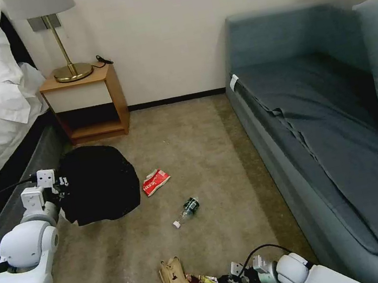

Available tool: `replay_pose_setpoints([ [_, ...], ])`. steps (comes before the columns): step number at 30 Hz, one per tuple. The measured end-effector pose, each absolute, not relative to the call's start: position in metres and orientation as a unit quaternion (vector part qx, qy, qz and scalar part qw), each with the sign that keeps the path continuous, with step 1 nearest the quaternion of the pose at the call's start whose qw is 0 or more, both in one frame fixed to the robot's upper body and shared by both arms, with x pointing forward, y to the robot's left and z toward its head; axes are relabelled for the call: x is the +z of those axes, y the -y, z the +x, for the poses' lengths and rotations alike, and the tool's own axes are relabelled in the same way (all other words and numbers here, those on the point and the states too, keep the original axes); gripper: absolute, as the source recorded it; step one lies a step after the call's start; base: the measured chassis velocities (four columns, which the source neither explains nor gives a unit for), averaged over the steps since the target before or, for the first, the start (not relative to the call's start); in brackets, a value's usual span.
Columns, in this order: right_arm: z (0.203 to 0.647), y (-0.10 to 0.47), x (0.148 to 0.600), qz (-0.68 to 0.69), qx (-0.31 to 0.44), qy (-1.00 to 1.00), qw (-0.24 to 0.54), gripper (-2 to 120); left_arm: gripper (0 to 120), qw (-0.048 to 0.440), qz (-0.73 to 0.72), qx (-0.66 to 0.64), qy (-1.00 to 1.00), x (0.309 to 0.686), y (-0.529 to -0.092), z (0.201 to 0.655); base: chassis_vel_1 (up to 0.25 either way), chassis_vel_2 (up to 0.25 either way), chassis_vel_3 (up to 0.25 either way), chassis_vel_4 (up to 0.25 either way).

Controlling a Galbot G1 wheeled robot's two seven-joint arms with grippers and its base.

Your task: Pick up the trash bin, then pick up the garbage on the floor and place it into the trash bin.

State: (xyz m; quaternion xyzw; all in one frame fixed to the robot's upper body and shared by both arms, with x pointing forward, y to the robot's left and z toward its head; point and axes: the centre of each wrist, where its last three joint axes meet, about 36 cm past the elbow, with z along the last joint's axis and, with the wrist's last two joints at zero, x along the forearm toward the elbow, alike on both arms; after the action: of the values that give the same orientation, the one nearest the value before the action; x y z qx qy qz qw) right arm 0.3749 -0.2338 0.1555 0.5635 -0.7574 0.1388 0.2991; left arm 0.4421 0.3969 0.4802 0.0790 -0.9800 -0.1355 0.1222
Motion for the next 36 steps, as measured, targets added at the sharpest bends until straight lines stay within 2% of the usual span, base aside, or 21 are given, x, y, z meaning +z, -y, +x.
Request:
replay_pose_setpoints([
  [22, 0.375, 0.245, 0.165, 0.556, 0.137, 0.77, 0.28, 0, 4, 0.123, 0.075, -0.136, 0.98, 0.467, -0.395, 0.439, 0.0, 0.0, 0.0, 0.0],
  [36, 0.381, 0.23, 0.165, 0.56, 0.13, 0.774, 0.266, 0, 4, 0.118, 0.08, -0.144, 0.979, 0.456, -0.402, 0.43, 0.0, 0.0, 0.0, 0.0],
])
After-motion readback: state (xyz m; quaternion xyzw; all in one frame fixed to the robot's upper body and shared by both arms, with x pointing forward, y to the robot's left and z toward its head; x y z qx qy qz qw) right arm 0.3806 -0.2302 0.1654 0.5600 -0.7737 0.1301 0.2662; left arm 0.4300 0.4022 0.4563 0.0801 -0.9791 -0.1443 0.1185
